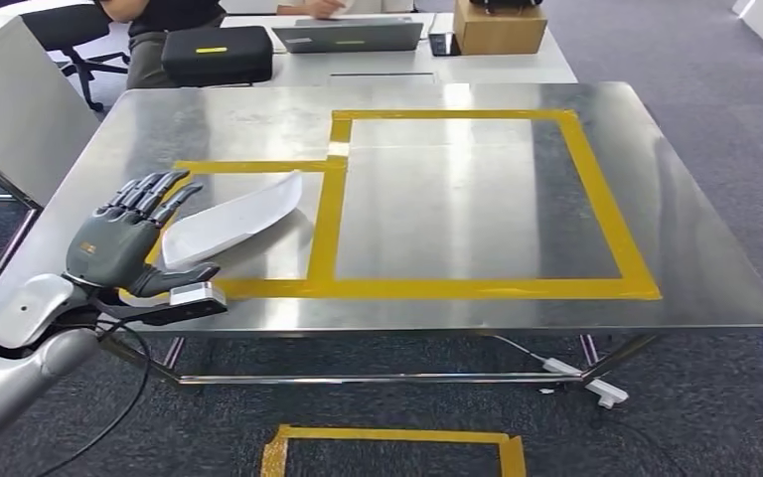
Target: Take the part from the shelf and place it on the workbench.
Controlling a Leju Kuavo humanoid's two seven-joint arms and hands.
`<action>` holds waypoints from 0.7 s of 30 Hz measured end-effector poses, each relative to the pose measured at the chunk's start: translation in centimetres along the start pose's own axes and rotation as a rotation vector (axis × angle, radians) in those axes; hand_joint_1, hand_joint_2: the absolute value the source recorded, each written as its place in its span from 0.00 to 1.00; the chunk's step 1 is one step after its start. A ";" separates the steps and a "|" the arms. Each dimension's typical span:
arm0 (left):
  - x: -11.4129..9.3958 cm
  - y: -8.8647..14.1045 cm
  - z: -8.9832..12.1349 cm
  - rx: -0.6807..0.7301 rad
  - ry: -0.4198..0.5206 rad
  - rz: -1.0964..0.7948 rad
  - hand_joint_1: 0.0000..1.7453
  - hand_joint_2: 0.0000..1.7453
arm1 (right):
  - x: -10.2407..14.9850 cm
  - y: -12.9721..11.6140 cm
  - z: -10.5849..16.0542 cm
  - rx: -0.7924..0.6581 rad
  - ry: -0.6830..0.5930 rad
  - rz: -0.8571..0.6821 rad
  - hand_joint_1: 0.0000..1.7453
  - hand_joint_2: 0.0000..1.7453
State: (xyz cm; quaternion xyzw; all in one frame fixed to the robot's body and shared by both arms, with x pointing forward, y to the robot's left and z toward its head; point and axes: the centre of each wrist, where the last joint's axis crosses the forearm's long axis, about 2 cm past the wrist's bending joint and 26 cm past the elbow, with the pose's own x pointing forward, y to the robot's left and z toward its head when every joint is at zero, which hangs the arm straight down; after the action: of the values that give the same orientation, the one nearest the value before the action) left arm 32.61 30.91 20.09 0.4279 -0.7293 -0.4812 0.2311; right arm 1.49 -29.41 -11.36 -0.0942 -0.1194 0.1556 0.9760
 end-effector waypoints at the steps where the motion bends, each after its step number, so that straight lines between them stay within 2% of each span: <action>1: 0.0 0.0 0.2 -0.002 -0.004 -0.004 0.00 0.00 | 0.0 0.0 0.0 0.000 -0.001 -0.001 0.00 0.00; 11: -0.1 -0.1 1.5 -0.019 -0.006 -0.012 0.00 0.00 | -0.1 0.0 0.0 0.003 -0.004 -0.007 0.00 0.00; 21: -0.2 0.7 0.9 0.037 0.021 -0.006 0.00 0.00 | -0.5 -0.5 0.0 0.013 -0.005 -0.041 0.00 0.00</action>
State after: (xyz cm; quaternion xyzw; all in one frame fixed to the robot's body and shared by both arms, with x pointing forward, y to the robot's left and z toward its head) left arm 31.76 31.66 20.32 0.4393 -0.7345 -0.4637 0.2292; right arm 1.15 -30.07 -11.39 -0.0850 -0.1226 0.1368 0.9793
